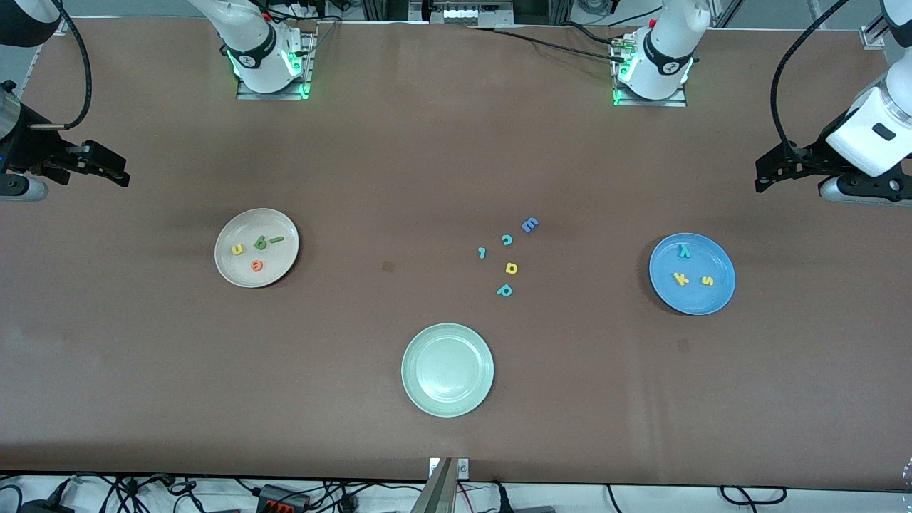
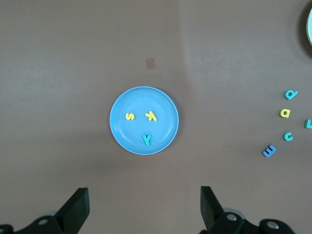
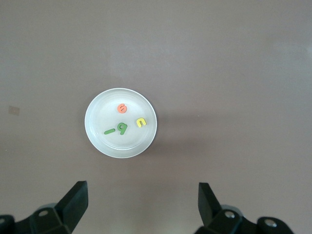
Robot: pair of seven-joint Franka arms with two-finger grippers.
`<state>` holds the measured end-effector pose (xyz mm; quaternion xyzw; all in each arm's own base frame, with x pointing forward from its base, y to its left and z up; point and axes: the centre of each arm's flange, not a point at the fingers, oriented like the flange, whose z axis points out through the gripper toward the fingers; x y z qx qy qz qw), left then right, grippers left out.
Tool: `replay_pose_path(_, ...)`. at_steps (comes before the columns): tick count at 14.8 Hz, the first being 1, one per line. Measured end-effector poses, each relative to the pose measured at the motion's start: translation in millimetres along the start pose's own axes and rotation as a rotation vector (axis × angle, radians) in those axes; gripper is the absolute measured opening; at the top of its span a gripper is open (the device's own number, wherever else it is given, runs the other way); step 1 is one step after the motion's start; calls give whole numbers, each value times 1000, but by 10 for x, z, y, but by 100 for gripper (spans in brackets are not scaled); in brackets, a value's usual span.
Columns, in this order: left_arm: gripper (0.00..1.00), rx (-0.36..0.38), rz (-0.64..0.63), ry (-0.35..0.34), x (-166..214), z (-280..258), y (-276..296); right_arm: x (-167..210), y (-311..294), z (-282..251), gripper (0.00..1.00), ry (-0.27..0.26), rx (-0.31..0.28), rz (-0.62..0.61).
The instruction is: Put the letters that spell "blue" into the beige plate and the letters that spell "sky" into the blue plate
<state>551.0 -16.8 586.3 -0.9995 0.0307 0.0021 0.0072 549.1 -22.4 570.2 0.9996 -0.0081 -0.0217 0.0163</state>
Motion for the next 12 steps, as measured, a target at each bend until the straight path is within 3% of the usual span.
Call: replay_pose_path(12,100,0,0,0,0,0,0,-34,16,-52,100,6,0,3)
